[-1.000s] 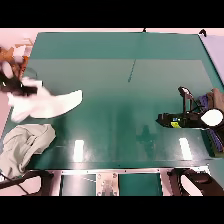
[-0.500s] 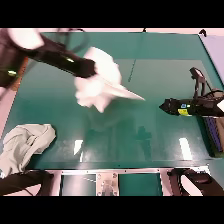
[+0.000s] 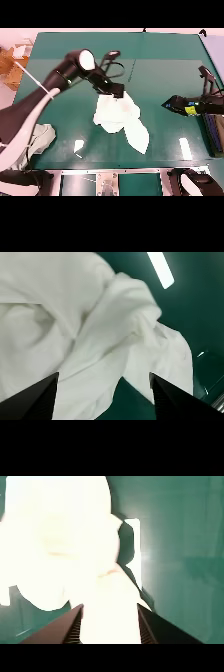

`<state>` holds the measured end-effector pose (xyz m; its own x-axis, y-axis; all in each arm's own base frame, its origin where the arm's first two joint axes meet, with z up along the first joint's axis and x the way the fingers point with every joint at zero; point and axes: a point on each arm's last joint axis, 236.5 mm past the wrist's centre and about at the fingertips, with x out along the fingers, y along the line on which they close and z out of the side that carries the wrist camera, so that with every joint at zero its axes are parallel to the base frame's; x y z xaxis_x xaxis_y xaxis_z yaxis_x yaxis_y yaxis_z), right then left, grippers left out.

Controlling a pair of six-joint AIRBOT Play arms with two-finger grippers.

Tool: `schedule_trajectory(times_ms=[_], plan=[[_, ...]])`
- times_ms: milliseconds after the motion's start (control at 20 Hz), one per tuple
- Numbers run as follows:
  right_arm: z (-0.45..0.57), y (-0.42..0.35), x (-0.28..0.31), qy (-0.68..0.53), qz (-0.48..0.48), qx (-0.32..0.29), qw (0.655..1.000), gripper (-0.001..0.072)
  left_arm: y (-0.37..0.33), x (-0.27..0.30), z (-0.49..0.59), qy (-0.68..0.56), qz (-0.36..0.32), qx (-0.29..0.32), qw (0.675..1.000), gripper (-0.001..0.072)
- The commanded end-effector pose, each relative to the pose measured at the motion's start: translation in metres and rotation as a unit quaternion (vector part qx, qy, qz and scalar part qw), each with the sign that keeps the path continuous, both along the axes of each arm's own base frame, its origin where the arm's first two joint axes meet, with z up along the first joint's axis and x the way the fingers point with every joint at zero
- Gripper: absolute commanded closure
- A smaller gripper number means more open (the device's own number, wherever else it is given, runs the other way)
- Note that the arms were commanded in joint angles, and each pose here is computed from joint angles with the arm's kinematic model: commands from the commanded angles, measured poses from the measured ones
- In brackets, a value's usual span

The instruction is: Fold the shirts.

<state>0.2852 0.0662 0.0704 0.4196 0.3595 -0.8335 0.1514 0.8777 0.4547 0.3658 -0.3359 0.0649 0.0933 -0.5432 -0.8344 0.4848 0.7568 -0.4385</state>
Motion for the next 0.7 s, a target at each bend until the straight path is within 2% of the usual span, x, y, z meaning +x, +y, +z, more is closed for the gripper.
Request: schedule_trajectory(times_ms=[0,100,200,300,500,650], plan=[[-0.02,-0.027,-0.029,0.076,-0.019,0.006,0.997,0.0235,0.076,0.004,0.002,0.053,0.031,0.058,0.996,0.0057],[-0.05,-0.021,-0.051,0.121,-0.012,0.022,0.992,0.0235,0.133,-0.015,-0.007,0.107,0.048,0.107,0.987,0.0056],[-0.089,-0.003,-0.081,0.175,-0.002,0.058,0.983,0.0235,0.153,-0.04,-0.031,0.15,0.068,0.102,0.981,0.0057],[-0.131,0.001,-0.101,0.204,-0.022,0.066,0.976,0.0236,0.152,-0.062,-0.072,0.178,0.094,0.086,0.976,0.0056],[-0.164,0.023,-0.116,0.21,-0.037,0.115,0.97,0.0237,0.1,-0.069,-0.125,0.204,0.147,-0.06,0.966,0.0056],[-0.176,0.027,-0.112,0.214,-0.033,0.128,0.968,0.0238,0.082,-0.062,-0.135,0.219,0.159,-0.103,0.957,0.0058]])
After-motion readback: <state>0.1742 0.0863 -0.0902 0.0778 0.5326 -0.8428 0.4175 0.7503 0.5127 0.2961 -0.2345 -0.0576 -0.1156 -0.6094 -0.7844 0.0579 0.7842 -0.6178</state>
